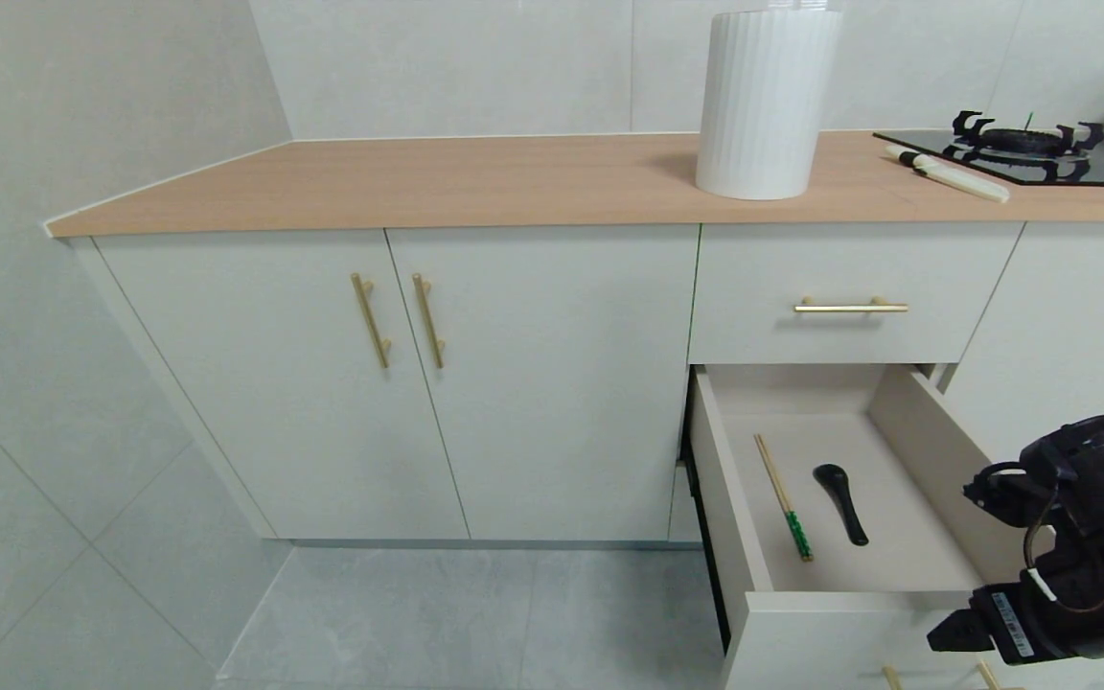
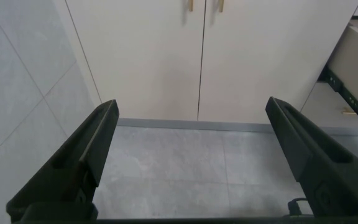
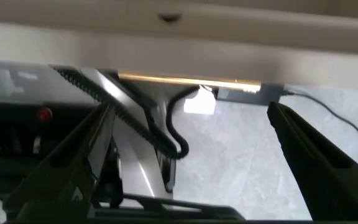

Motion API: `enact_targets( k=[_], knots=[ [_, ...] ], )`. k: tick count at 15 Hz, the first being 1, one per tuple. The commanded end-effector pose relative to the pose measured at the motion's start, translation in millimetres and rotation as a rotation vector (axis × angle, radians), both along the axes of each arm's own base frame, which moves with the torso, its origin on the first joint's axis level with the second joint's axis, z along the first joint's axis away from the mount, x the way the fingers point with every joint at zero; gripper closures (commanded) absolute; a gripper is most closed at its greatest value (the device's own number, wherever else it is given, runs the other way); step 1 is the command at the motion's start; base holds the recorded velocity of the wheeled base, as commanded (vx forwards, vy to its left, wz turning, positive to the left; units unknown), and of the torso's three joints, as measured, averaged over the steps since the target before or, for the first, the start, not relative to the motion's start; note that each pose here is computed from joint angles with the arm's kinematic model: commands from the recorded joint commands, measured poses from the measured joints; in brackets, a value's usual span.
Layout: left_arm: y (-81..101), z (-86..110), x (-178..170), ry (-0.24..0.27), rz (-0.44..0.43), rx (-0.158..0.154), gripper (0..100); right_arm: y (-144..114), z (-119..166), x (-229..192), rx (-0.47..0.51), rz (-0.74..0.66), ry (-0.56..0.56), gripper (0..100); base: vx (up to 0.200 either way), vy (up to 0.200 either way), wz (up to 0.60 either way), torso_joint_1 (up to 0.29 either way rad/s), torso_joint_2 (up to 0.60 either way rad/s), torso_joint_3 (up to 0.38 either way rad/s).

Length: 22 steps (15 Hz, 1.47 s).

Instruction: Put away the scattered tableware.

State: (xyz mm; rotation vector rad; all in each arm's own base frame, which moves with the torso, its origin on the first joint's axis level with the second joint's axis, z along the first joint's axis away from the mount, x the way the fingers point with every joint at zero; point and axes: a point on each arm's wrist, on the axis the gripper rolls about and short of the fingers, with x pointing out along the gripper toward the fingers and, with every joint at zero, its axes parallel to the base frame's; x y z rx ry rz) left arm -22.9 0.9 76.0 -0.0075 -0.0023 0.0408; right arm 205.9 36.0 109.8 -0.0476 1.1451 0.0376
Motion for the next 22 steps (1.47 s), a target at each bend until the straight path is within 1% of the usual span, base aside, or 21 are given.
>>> enact_targets(
  k=[1,2,6,7,8,9,16,19,20,22],
  knots=[
    [0.0,0.1,0.1,0.001,0.001,0.0,0,-0.5,-1.6,0.3,0.0,-0.003,-0.003,0,0.0,0.0,0.0,0.0,0.0,0.0],
    [0.0,-0.1,0.1,0.002,0.001,0.0,0,0.1,-1.7,3.7,0.005,-0.001,-0.035,0,0.0,0.0,0.0,0.0,0.0,0.0],
    [0.0,0.1,0.1,0.001,0.001,0.0,0,1.0,-3.6,14.0,-0.004,-0.009,-0.057,0,0.0,0.0,0.0,0.0,0.0,0.0],
    [0.0,-0.1,0.1,0.002,0.001,0.0,0,2.3,-5.7,21.8,-0.002,-0.008,-0.092,0,0.0,0.0,0.0,0.0,0.0,0.0],
    [0.0,0.1,0.1,0.001,0.001,0.0,0,3.2,-7.4,25.6,-0.003,-0.006,-0.105,0,0.0,0.0,0.0,0.0,0.0,0.0],
    [0.0,0.1,0.1,0.001,0.001,0.0,0,5.2,-9.3,36.8,0.002,-0.004,-0.142,0,0.0,0.0,0.0,0.0,0.0,0.0],
    [0.0,0.1,0.1,0.001,0.001,0.0,0,15.5,-14.3,99.8,0.009,-0.008,-0.186,0,0.0,0.0,0.0,0.0,0.0,0.0],
    [0.0,0.1,0.1,0.001,0.001,0.0,0,12.4,-13.1,123.6,0.012,-0.03,-0.218,0,0.0,0.0,0.0,0.0,0.0,0.0],
    [0.0,-0.1,0.1,0.002,0.001,0.0,0,9.8,-13.3,127.2,0.011,-0.038,-0.223,0,0.0,0.0,0.0,0.0,0.0,0.0],
    [0.0,0.1,0.1,0.001,0.001,0.0,0,2.0,-12.6,149.8,0.013,-0.067,-0.255,0,0.0,0.0,0.0,0.0,0.0,0.0]
  ],
)
